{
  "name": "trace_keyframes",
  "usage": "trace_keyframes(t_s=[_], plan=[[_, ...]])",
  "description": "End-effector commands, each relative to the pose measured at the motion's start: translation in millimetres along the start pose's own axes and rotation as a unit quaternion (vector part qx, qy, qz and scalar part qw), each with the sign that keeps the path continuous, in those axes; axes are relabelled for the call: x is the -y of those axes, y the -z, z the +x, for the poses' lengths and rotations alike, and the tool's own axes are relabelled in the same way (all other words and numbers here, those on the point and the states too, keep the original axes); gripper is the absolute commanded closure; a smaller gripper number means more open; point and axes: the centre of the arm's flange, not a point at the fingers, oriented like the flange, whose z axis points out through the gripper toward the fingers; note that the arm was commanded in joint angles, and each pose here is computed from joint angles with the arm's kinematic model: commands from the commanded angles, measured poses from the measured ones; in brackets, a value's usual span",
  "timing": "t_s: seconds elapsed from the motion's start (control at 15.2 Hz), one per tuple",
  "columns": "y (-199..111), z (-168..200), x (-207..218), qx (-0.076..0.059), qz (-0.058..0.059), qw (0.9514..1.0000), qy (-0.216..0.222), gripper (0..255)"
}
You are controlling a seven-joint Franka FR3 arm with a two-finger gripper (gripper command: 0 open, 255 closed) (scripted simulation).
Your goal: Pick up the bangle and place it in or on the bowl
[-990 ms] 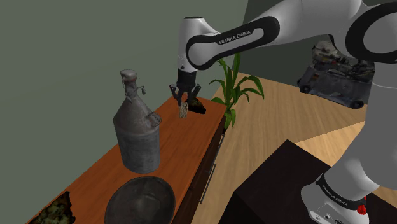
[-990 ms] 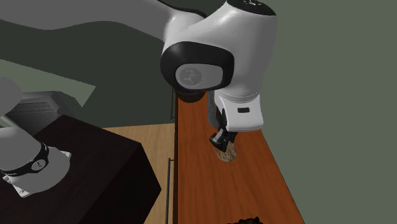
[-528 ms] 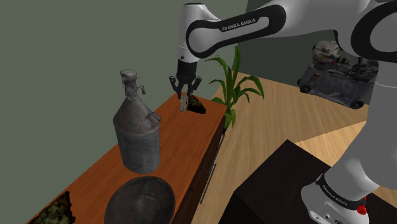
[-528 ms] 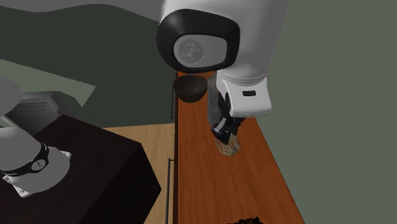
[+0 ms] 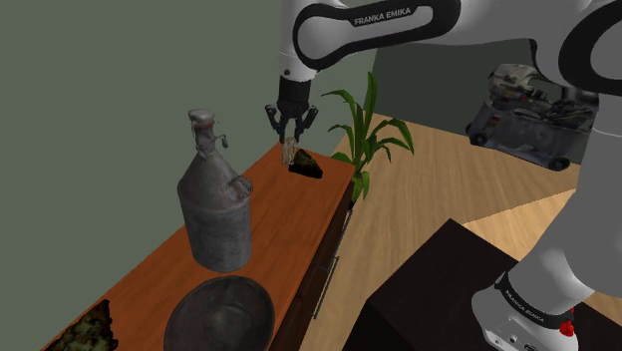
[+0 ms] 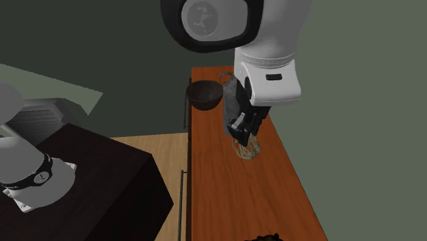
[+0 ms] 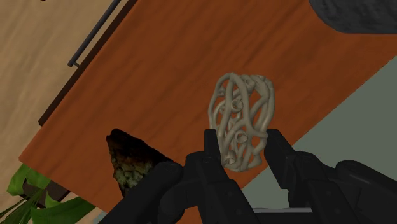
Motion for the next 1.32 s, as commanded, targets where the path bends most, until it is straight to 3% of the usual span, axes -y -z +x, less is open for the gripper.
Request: trace_keyframes(t_s=[0.0,1.25], plan=[[4.6,-11.5,7.1,0.000,0.000,1.0000,0.000,255],[25.2,-224.7,137.5,0.000,0.000,1.0000,0.000,255]])
